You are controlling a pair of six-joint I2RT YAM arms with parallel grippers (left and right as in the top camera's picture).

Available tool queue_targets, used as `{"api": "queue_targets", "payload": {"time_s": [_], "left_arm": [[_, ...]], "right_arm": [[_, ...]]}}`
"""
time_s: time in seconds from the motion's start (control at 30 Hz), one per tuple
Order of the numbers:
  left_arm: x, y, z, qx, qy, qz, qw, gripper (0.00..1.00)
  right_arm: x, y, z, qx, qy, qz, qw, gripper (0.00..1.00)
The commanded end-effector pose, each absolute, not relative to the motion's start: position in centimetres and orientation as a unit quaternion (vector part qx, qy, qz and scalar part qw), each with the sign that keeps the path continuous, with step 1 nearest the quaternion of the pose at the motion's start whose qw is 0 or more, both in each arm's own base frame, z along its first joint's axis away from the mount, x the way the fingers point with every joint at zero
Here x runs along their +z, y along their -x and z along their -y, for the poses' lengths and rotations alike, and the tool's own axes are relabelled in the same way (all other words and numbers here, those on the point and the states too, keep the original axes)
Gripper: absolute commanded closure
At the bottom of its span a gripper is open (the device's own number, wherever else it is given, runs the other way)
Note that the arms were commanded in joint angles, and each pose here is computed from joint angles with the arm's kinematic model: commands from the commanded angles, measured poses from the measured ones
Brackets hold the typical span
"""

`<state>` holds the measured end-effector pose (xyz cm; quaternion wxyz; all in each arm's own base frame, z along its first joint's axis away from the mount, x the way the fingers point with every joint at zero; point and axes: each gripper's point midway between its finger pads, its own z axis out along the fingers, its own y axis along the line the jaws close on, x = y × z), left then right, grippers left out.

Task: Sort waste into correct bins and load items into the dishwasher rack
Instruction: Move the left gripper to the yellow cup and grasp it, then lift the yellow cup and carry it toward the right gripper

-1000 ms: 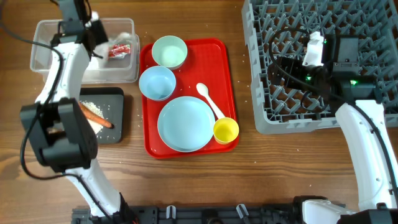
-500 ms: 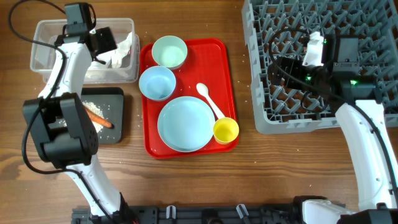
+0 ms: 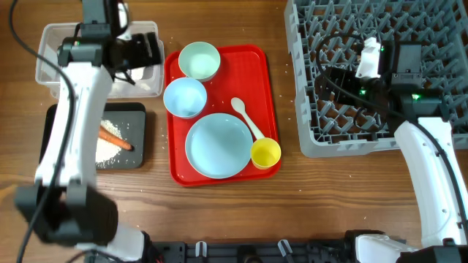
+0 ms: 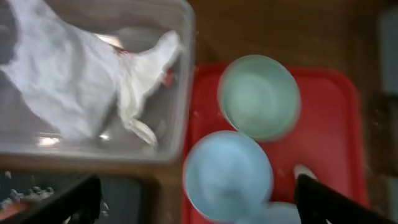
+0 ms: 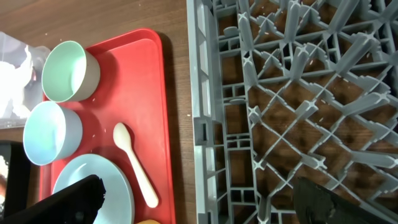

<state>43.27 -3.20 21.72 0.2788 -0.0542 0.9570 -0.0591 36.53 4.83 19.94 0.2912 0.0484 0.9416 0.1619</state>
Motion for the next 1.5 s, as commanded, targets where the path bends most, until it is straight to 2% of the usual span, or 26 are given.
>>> {"api": "queue_targets", "payload": {"time_s": [0.0, 0.33, 0.43, 0.5, 0.67, 0.93, 1.07, 1.13, 1.2, 1.27, 1.47], "left_arm": [[20.7, -39.3, 11.4, -0.165, -0.027, -0.965, 0.201, 0.01], [13.7, -30.3, 21.8, -0.179, -0.169, -0.967, 0.060, 0.02], [12.9, -28.4, 24.2, -0.180, -0.206, -0.961, 0.046, 0.12], [12.5, -27.7, 25.9, -0.180, -0.233, -0.955, 0.048, 0.20], [10.8, -27.1, 27.4, -0.135, -0.267, -0.952, 0.058, 0.23], [6.9, -26.2, 27.8, -0.107, -0.258, -0.960, 0.007, 0.33], [5.6, -26.1, 27.7, -0.099, -0.247, -0.964, -0.010, 0.47], [4.8, -25.9, 27.6, -0.093, -0.243, -0.965, -0.021, 0.60], [4.2, -25.8, 27.4, -0.089, -0.234, -0.968, -0.030, 0.81], [4.1, -25.8, 27.5, -0.088, -0.231, -0.968, -0.031, 0.96], [4.5, -26.0, 27.3, -0.091, -0.224, -0.970, -0.026, 0.96]], "right_arm": [[20.4, -37.1, -4.4, 0.152, -0.047, -0.940, 0.300, 0.00], [20.1, -36.7, -4.4, 0.152, -0.051, -0.943, 0.291, 0.00], [19.9, -36.4, -4.4, 0.151, -0.051, -0.945, 0.285, 0.00], [19.8, -36.2, -4.4, 0.151, -0.052, -0.947, 0.279, 0.00], [19.5, -35.7, -4.3, 0.149, -0.055, -0.950, 0.268, 0.00], [19.1, -35.3, -4.1, 0.142, -0.055, -0.954, 0.258, 0.00], [19.1, -35.3, -4.1, 0.141, -0.056, -0.954, 0.258, 0.00], [19.1, -35.3, -4.1, 0.141, -0.056, -0.954, 0.258, 0.00], [19.1, -35.3, -4.1, 0.140, -0.055, -0.954, 0.258, 0.00], [19.1, -35.3, -4.1, 0.140, -0.055, -0.954, 0.258, 0.00], [19.2, -35.4, -4.1, 0.141, -0.055, -0.953, 0.262, 0.00]]}}
